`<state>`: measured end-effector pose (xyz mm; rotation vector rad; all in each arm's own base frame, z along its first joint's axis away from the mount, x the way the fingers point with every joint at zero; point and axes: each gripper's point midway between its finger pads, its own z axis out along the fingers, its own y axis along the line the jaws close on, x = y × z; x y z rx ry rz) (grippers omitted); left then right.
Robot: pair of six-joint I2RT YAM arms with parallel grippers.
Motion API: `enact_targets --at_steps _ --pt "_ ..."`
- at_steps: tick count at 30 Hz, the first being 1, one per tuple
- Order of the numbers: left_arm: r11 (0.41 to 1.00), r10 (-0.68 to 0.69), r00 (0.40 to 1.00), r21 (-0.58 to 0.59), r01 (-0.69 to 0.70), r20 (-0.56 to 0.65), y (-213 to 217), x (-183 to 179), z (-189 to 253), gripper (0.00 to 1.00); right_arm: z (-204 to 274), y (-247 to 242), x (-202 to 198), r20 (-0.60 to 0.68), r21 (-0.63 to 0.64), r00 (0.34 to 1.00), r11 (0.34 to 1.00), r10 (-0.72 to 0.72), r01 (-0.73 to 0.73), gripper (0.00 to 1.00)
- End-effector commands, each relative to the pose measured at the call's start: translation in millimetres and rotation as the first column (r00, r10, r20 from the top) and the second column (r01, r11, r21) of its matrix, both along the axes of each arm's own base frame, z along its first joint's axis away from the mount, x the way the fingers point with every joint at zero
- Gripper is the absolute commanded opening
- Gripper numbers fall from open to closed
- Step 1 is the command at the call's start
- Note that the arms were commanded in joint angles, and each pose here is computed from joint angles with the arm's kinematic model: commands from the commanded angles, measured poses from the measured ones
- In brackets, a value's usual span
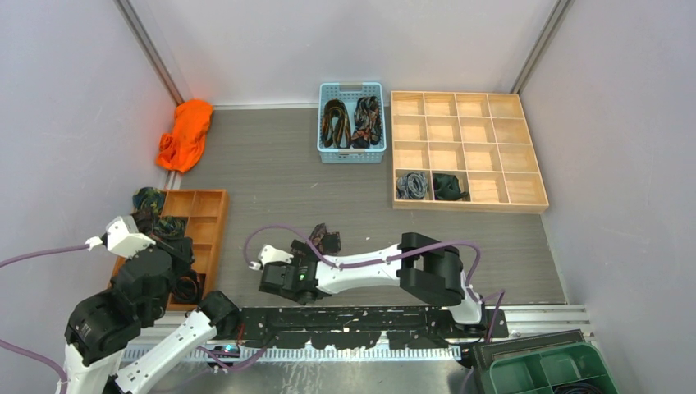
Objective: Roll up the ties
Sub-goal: Roll the tie at the center of the board.
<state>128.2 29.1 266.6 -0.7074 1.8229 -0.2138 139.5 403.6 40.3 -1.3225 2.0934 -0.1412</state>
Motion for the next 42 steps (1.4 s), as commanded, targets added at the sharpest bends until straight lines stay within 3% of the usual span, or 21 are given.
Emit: enact_targets --at_steps 1,18,36,38,42 --pt "1.0 0.012 0.999 -0.024 -0.011 0.047 0.8 2.8 7.6 0.0 53.2 13.7 -13.5 0.03 0.068 0.997 0.995 0.069 -0.071 1.0" --pt "0.999 -0.003 0.999 -0.032 0.004 0.034 -6.0 6.2 0.0 0.0 28.7 28.6 4.9 0.119 -0.061 0.98 0.986 0.16 -0.154 1.0" --pt "1.0 -0.003 0.999 -0.03 0.004 0.042 -7.1 8.5 0.7 0.0 -3.8 22.9 44.3 0.077 -0.089 0.993 0.992 0.093 -0.087 1.0" --pt "1.0 -0.001 0.999 -0.029 0.002 0.042 -7.0 9.0 0.6 0.0 -10.0 21.7 46.7 0.019 -0.079 0.997 0.994 0.075 -0.073 0.97" --pt "1.0 0.009 0.999 -0.022 -0.008 0.044 -4.3 8.5 0.8 0.0 -19.9 18.9 46.5 -0.106 -0.057 0.994 0.997 0.038 -0.045 0.78"
